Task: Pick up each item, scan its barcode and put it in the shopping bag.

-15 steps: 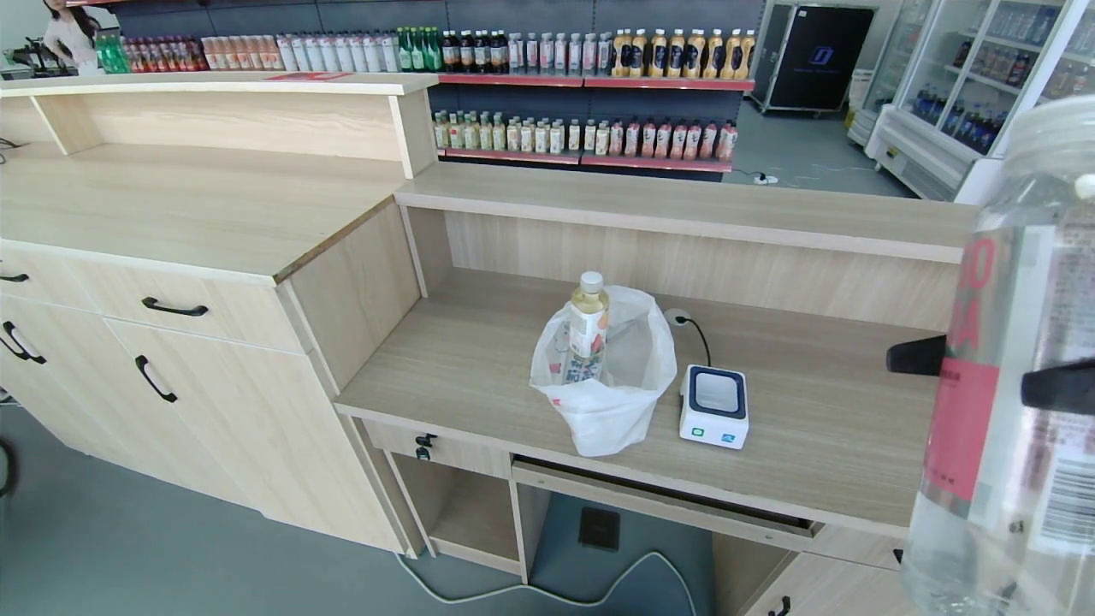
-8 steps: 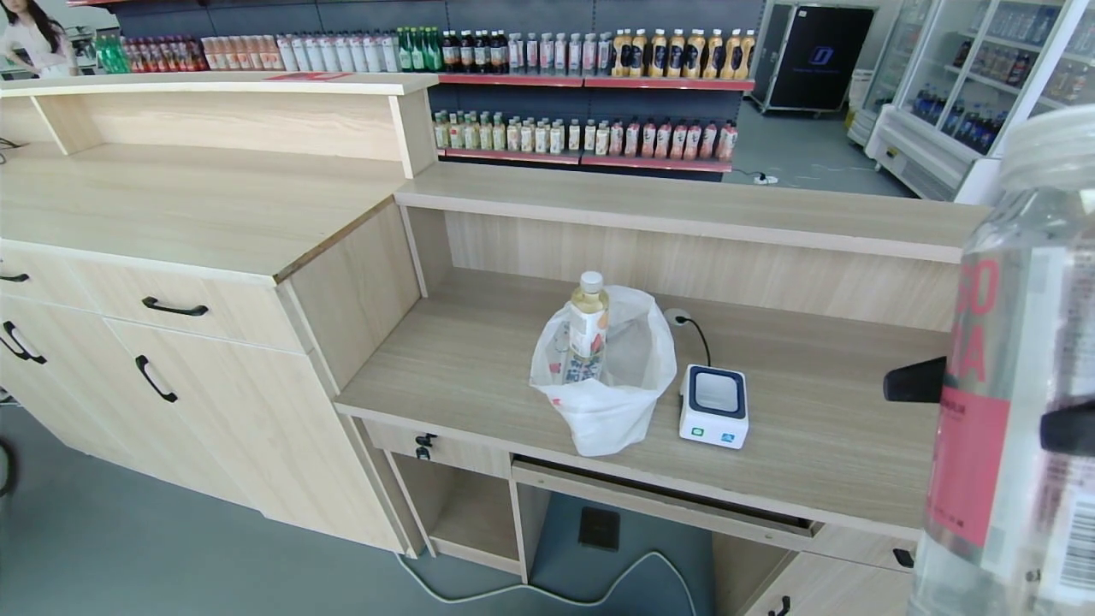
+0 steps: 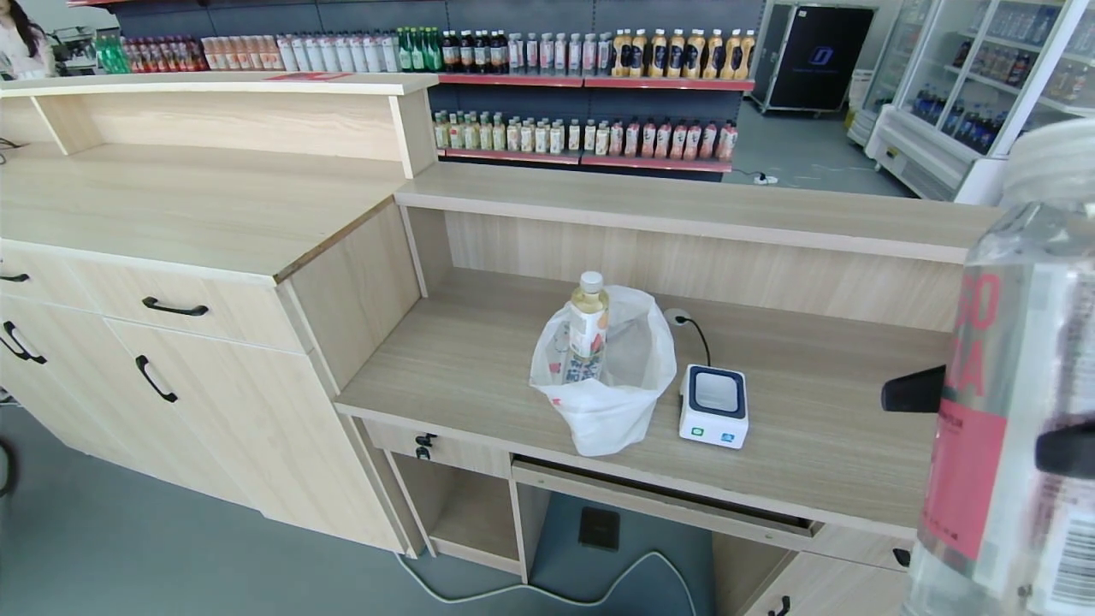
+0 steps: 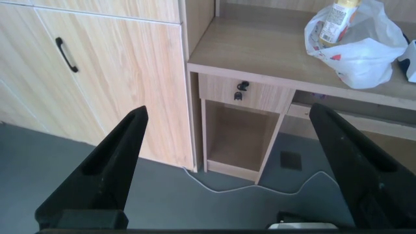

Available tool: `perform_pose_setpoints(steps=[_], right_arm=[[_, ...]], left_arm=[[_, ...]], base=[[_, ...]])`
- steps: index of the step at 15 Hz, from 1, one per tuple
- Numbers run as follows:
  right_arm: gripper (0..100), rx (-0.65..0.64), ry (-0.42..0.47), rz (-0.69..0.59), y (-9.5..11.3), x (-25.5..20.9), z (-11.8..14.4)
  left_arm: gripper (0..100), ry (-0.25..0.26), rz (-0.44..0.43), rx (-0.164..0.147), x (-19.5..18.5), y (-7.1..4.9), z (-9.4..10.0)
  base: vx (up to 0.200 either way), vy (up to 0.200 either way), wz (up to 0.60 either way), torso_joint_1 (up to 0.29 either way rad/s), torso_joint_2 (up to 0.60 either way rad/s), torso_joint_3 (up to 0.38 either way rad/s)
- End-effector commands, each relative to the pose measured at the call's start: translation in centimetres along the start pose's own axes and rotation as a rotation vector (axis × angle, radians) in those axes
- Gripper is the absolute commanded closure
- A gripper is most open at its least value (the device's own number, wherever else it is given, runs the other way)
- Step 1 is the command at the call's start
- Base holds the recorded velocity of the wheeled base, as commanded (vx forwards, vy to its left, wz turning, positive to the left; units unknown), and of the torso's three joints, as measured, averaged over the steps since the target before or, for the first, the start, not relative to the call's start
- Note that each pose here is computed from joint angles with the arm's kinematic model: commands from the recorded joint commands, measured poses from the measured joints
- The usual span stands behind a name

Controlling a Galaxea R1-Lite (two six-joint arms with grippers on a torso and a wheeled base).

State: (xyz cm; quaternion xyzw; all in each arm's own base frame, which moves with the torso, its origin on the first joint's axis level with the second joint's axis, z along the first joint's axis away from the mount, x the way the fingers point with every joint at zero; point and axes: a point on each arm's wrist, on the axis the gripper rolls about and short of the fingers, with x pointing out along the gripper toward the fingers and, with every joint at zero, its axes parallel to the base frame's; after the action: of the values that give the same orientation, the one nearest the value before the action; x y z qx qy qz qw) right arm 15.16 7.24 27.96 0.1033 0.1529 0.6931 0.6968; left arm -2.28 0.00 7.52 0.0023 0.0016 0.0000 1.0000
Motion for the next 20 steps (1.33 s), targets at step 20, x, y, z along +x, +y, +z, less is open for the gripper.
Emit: perform_pose_setpoints(steps=[20], right_arm=[[100,-1.404,0.522,-0.846,-23.4,-12.4,-8.0]], left_arm=[[0,0.0,0.0,0.0,0.0,0.0,0.0]], base=[[0.0,0.0,0.15,0.0,0.0,0.001]])
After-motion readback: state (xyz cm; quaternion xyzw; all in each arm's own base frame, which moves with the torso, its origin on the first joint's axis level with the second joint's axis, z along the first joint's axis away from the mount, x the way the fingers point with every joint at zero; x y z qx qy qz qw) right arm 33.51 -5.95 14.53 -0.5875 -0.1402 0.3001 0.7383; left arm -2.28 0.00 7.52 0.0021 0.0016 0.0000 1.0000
